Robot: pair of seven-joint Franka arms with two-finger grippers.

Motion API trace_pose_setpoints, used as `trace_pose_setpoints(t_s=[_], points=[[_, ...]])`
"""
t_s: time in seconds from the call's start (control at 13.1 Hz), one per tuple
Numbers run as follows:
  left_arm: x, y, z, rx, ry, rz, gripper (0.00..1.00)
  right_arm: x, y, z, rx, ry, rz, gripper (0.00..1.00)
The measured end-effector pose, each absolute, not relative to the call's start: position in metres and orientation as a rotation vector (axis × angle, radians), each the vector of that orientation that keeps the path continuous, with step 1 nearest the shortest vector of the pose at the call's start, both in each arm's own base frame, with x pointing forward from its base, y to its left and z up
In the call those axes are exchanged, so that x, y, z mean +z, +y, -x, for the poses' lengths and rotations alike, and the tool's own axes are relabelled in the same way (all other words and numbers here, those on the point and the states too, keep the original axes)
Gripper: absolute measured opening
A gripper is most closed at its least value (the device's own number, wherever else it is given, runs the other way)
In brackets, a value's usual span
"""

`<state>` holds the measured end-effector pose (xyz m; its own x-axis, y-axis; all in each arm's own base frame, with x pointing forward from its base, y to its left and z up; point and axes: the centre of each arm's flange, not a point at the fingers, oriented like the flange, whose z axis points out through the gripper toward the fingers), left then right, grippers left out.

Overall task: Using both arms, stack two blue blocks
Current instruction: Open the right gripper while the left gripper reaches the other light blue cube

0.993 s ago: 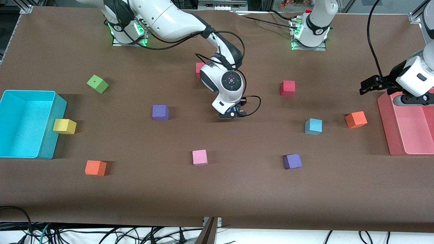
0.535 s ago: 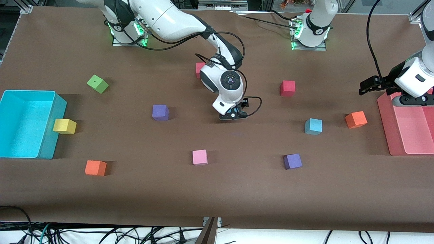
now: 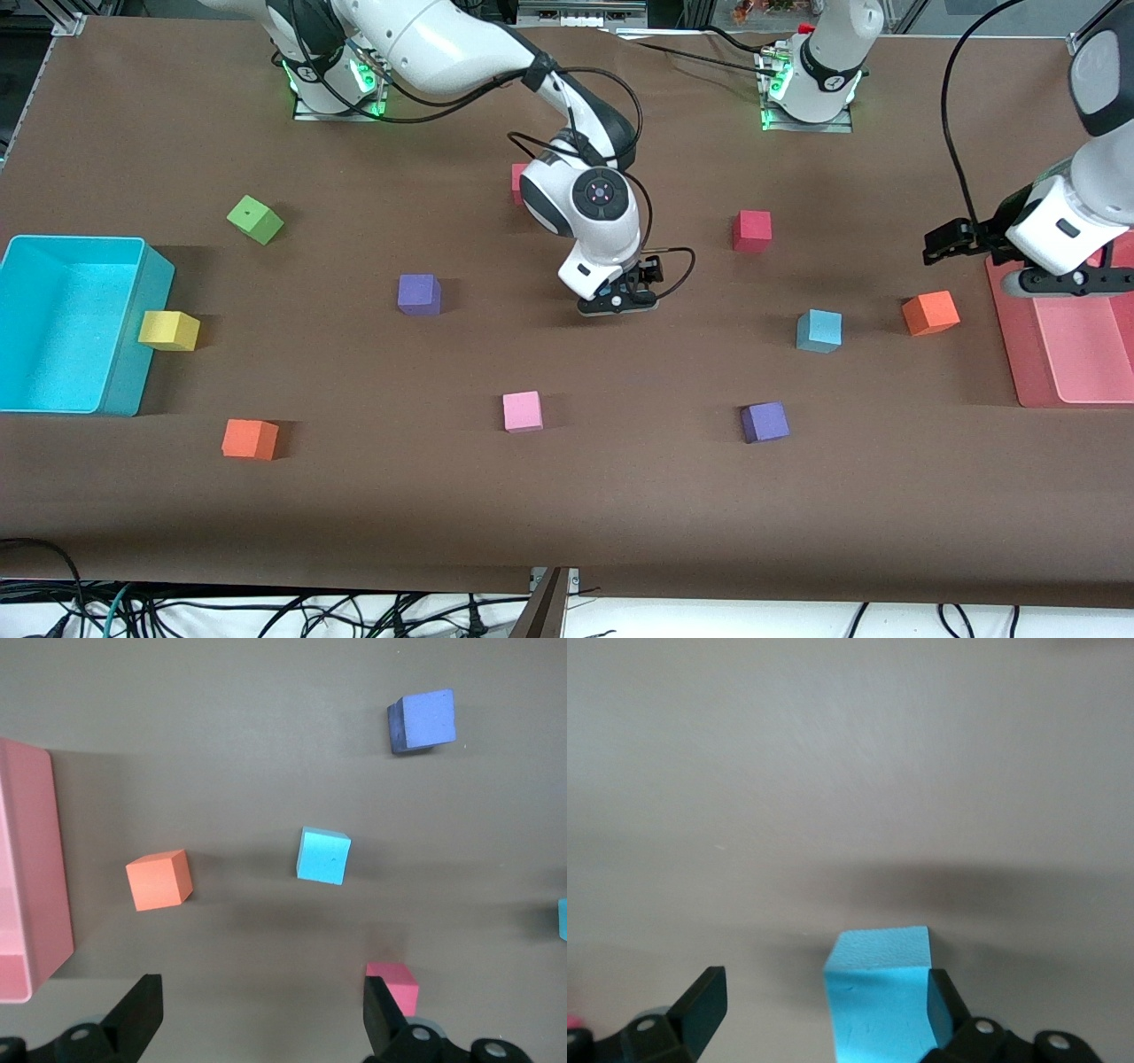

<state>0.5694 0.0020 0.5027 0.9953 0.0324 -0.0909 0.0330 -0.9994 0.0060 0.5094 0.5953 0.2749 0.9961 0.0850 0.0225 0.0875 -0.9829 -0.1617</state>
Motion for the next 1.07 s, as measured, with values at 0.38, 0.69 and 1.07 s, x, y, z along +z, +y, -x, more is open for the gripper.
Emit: trace_pose_setpoints(t_s=[0.38, 0.69, 1.07], points=[[0.44, -0.026, -0.576, -0.066, -0.005, -3.135, 1.0, 0.32, 0.566, -0.526, 0.01, -0.517, 2.983, 1.0], [0.358, -0.029, -0.567, 0.011, -0.014, -3.136, 1.0, 0.32, 0.535, -0.556, 0.009, -0.936, 2.822, 1.0], [0.288, -0.03, -0.548, -0.009, -0.021, -3.14, 1.0, 0.294, 0.52, -0.568, -0.07, -0.995, 2.485, 1.0]])
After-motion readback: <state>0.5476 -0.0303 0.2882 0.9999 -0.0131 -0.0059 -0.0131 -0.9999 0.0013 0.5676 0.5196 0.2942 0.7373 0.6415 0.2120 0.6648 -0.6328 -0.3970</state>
